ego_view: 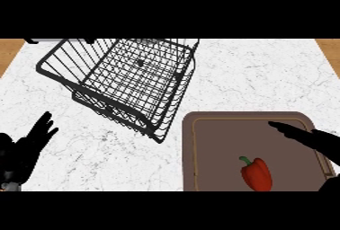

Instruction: Pick the bell pepper from the tray and place it in the tiered basket

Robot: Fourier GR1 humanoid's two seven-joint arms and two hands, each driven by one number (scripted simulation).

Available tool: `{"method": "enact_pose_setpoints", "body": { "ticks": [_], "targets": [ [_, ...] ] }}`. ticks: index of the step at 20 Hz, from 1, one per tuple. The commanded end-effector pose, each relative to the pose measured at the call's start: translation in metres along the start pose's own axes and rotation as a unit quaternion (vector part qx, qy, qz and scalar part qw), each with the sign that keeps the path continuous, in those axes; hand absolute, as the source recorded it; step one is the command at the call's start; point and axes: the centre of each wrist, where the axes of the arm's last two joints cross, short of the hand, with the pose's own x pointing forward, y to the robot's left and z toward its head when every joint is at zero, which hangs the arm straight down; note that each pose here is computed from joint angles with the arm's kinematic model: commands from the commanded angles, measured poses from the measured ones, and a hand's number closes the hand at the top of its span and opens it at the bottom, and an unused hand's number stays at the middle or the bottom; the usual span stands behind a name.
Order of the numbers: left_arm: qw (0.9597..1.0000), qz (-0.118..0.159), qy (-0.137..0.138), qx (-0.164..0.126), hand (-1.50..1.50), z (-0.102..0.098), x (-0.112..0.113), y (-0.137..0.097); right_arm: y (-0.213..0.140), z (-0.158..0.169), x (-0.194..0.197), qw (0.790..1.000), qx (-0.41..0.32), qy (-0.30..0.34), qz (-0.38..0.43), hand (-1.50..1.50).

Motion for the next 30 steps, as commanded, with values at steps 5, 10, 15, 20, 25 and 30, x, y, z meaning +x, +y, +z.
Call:
{"method": "enact_pose_setpoints", "body": {
  "ticks": [5, 10, 15, 20, 25, 30],
  "targets": [
    [0.9999, 0.007, 0.014, 0.0, 0.0, -0.001, -0.016, -0.013, 0.01, 0.011, -0.024, 0.999, 0.027, 0.012, -0.011, -1.5],
    [0.9997, -0.002, 0.026, -0.001, 0.0, 0.0, -0.01, -0.006, 0.002, -0.015, -0.03, 0.999, 0.032, 0.007, -0.032, -1.5],
    [0.9999, 0.003, 0.013, 0.005, 0.0, 0.003, -0.003, 0.003, 0.004, -0.015, -0.038, 0.999, 0.035, 0.0, -0.033, -1.5],
    [0.9998, -0.001, 0.018, 0.009, 0.0, -0.018, -0.029, -0.001, 0.021, -0.018, -0.027, 0.999, 0.027, -0.01, -0.029, -1.5],
    [0.9999, -0.002, 0.012, 0.002, 0.0, -0.004, -0.009, 0.017, 0.046, -0.046, -0.028, 0.999, 0.027, -0.009, -0.03, -1.5],
    [0.9998, 0.01, 0.018, -0.001, 0.0, -0.018, 0.006, -0.009, 0.029, -0.071, -0.025, 0.999, 0.026, -0.02, -0.039, -1.5]
  ]
}}
